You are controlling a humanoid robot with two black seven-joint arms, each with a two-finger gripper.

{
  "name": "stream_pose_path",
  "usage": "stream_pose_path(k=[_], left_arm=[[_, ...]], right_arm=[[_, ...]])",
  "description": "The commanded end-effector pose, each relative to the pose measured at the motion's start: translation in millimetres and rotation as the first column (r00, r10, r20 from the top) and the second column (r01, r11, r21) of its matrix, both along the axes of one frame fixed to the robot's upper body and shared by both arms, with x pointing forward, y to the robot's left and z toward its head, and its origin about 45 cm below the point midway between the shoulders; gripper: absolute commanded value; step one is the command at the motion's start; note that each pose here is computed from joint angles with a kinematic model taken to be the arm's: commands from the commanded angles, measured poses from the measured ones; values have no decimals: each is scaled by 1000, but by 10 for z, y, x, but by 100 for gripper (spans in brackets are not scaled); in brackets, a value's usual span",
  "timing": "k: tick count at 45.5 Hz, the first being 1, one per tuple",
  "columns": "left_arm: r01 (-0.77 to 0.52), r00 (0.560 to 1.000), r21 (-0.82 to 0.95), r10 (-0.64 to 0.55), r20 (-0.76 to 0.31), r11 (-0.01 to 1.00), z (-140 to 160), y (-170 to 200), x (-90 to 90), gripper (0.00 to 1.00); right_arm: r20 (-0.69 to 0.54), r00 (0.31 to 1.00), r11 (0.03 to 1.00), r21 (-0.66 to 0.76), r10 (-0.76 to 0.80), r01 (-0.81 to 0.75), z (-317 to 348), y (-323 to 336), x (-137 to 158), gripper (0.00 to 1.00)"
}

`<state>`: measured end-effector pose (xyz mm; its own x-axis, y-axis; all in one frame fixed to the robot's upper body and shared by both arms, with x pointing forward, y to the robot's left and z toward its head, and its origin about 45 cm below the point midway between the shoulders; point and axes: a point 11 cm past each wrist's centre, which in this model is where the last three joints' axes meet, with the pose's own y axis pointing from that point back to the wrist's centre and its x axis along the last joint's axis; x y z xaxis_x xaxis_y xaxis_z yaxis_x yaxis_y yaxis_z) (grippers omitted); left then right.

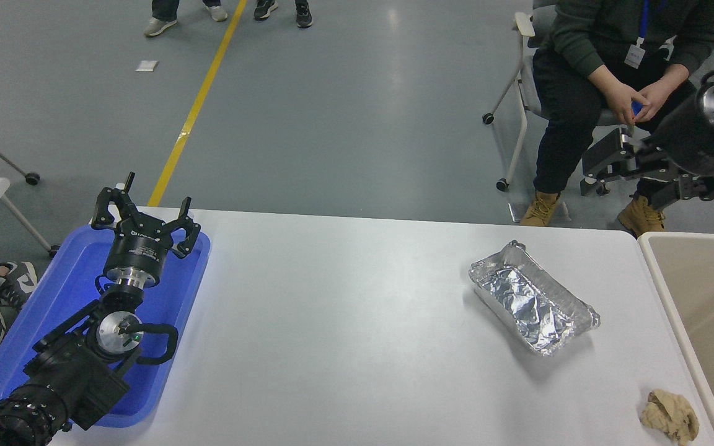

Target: Pick up foil plate and place in dustbin

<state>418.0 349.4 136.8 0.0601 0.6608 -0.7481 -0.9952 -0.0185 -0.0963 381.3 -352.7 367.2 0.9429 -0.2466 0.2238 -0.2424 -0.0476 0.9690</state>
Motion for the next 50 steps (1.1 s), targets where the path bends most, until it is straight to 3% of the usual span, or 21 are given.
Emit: stream_pose_path(k=[1,19,50], left_arm=[[0,1000,0,0,0,1000,0,0,0,100],[0,1000,0,0,0,1000,0,0,0,100],[0,1000,0,0,0,1000,0,0,0,100]], right_arm=[[-10,990,987,73,-142,142,-321,-277,-115,100],[40,916,911,125,-400,393,-1122,-597,-276,100],[62,834,833,124,-548,539,-2458,-500,-812,100]])
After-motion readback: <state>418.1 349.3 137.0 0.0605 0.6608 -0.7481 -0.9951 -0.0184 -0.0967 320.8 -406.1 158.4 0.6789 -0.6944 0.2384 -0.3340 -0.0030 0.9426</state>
